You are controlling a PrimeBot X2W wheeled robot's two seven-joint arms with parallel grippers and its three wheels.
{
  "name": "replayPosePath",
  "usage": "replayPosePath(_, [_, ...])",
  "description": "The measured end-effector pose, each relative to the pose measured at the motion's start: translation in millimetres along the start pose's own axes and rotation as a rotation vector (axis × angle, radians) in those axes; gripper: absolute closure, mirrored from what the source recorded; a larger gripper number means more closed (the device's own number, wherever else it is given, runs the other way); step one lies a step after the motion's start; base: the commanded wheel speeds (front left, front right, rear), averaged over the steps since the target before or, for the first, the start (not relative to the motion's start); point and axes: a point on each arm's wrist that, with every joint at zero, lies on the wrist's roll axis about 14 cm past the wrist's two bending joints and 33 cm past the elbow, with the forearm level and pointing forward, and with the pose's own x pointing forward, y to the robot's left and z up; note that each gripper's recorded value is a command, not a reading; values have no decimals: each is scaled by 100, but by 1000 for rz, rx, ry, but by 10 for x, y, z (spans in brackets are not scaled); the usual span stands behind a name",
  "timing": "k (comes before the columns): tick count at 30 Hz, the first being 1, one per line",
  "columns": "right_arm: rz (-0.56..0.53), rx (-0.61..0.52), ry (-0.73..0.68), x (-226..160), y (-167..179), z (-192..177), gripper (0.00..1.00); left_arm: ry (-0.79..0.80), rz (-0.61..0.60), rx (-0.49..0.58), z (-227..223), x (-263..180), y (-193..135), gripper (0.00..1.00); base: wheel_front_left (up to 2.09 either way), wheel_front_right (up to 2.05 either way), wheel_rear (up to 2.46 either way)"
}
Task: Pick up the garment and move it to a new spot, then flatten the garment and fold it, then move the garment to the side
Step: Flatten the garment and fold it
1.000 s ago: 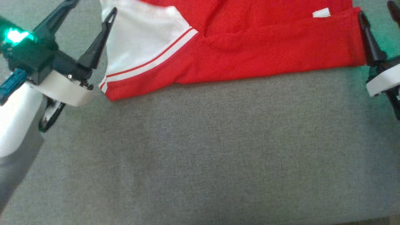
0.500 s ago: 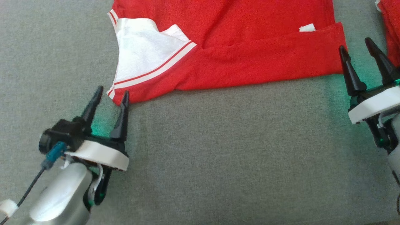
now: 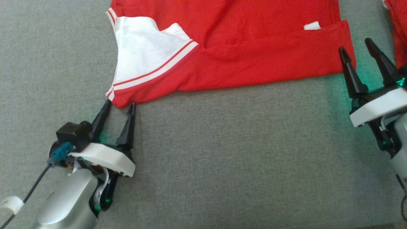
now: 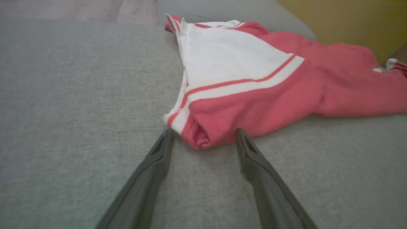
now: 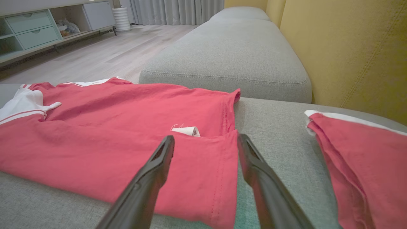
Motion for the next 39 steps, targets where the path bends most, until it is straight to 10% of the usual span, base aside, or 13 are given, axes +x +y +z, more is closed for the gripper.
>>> replayPosePath(11, [-1, -12, 8, -26, -2, -25, 0, -29, -37, -67, 90, 9, -93, 0, 0, 0, 0])
replayPosePath(12, [-2, -14, 10, -31, 0, -34, 0, -33, -37, -74, 99, 14, -92, 11, 0, 0, 0])
replayPosePath(15, [-5, -13, 11, -37, -7, -39, 0, -37, -41, -82, 112, 27, -96, 100, 0, 0, 0])
replayPosePath(35, [-71, 148, 255, -122, -11, -651, 0, -93, -37, -90, 238, -21, -80, 100, 0, 0, 0])
replayPosePath(38, [-65, 168, 251, -35, 11, -584, 100, -98, -42, -91, 248, -29, -83, 100, 0, 0, 0])
replayPosePath(39, [-59, 171, 252, -17, 35, -571, 100, -99, -41, -90, 253, -34, -82, 100, 0, 0, 0])
